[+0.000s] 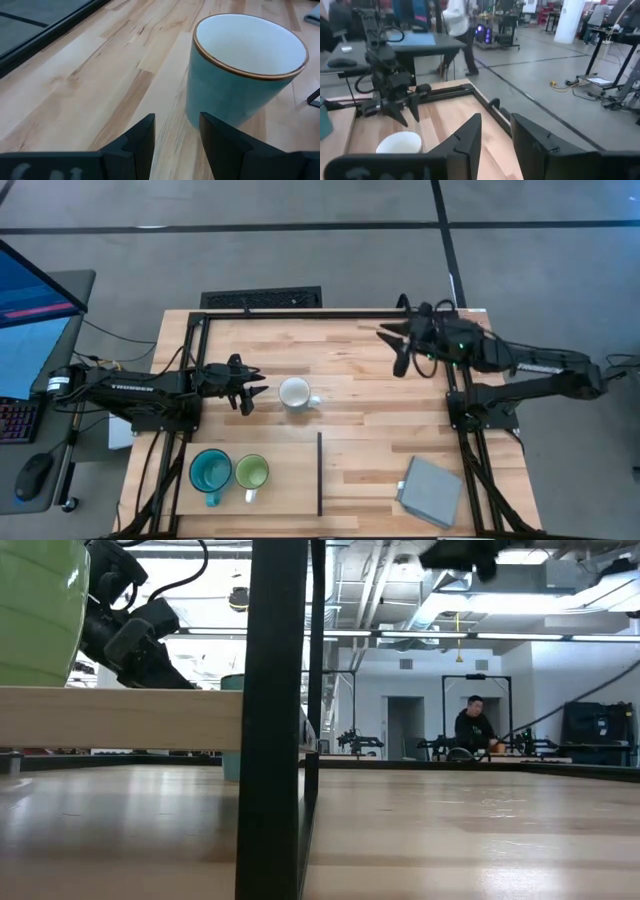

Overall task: Stack small to large cups/mugs on shelf
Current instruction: Put the white mug on the shelf

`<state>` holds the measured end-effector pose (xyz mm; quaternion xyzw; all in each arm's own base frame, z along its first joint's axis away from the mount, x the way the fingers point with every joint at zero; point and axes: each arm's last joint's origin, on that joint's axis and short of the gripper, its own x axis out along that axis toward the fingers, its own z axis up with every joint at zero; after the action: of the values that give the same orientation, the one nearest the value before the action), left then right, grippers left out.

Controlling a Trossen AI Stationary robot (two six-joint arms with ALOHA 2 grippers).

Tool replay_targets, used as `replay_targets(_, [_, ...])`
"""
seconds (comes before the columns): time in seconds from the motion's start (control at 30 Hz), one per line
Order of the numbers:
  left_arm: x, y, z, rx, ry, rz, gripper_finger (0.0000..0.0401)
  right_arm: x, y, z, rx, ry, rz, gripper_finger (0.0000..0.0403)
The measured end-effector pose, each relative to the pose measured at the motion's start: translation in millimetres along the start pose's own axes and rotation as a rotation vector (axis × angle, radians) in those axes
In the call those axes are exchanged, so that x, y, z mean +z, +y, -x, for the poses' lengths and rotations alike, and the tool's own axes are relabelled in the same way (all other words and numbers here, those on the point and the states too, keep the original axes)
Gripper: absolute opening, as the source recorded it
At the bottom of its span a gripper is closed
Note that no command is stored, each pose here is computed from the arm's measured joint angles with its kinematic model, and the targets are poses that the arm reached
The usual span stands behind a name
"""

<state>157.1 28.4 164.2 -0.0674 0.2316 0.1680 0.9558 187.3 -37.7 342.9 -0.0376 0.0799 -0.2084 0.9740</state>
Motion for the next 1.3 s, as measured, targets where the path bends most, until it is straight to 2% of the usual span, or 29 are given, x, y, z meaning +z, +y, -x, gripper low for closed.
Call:
replay_targets(0.33, [0.0, 0.0, 0.0, 0.001, 0.0, -0.001, 0.0146, -102.5, 3.8, 12.8, -0.006, -0.21, -0.088, 0.0129])
replay_targets(0.53, [0.0, 0.0, 0.0, 0.001, -0.001, 0.022, 0.0146, -139.8, 6.5, 17.2, 0.01, -0.249, -0.154, 0.0129])
replay_targets(0.73, [1.8, -0.2, 0.0, -0.002, -0.019, 0.076, 0.0146, -146.9, 10.6, 18.8, 0.035, -0.234, -0.135, 0.0129])
replay_targets(0.97, [4.0, -0.5, 0.1, -0.005, -0.041, 0.058, 0.0146, -147.5, 10.5, 18.5, 0.033, -0.228, -0.122, 0.0129])
replay_targets(1.1, [3.7, -0.4, 0.1, -0.005, -0.038, 0.11, 0.0146, -147.7, 10.6, 18.5, 0.033, -0.227, -0.121, 0.0129])
replay_targets(1.3, [3.5, -0.4, 0.1, -0.005, -0.036, 0.12, 0.0147, -148.0, 10.6, 18.4, 0.033, -0.224, -0.12, 0.0129])
